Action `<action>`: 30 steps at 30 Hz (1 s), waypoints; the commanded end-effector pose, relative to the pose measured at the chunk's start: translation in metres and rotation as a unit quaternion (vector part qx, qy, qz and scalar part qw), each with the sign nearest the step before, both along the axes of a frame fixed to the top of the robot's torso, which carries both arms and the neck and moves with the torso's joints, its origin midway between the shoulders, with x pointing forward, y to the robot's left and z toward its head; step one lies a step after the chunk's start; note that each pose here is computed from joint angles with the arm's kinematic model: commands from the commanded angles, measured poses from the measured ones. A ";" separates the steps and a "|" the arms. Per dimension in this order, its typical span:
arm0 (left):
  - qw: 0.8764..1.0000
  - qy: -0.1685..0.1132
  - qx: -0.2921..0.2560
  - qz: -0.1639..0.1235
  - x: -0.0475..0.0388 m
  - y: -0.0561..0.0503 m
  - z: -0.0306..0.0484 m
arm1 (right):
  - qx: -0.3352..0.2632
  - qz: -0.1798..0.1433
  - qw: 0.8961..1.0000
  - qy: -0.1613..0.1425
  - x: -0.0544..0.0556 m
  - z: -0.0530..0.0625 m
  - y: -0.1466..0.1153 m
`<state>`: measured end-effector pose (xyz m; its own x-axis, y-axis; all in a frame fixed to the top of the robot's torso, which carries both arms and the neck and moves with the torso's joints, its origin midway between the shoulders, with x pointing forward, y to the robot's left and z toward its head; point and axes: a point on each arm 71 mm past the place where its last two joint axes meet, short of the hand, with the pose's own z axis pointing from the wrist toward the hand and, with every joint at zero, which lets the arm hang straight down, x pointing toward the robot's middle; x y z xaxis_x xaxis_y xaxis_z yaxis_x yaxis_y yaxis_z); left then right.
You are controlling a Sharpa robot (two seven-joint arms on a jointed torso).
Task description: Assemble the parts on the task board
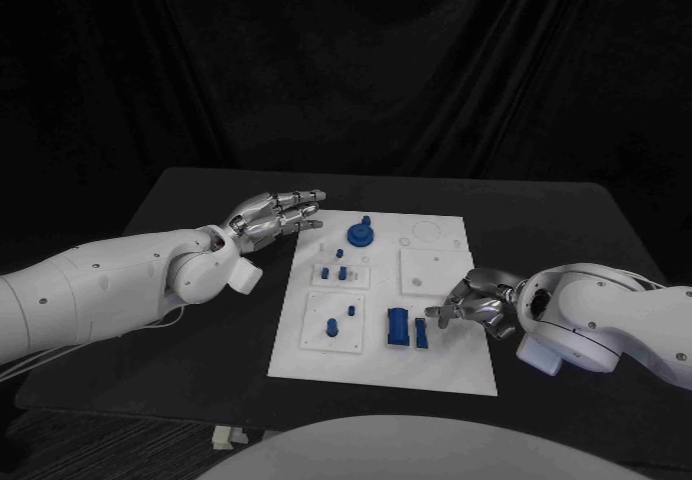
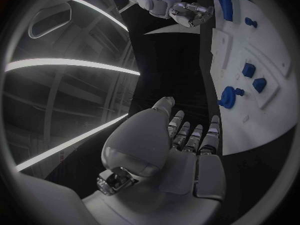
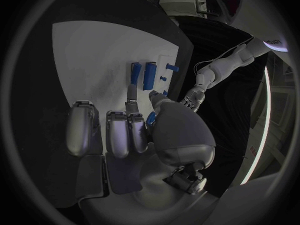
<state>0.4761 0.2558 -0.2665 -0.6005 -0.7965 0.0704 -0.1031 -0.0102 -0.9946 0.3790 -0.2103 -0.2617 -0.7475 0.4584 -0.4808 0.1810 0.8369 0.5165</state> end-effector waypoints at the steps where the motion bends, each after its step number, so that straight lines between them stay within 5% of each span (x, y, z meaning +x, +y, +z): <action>1: 1.000 -0.001 -0.009 -0.004 -0.0004 -0.002 0.0005 | -0.002 0.029 1.000 -0.007 -0.003 -0.001 0.003; 12: 1.000 0.002 -0.009 -0.005 -0.0008 -0.001 -0.0003 | -0.050 0.080 0.996 0.010 -0.017 -0.020 0.003; 30: 1.000 0.006 -0.008 -0.007 -0.0013 -0.001 -0.0019 | -0.066 0.092 0.993 0.017 -0.021 -0.026 0.008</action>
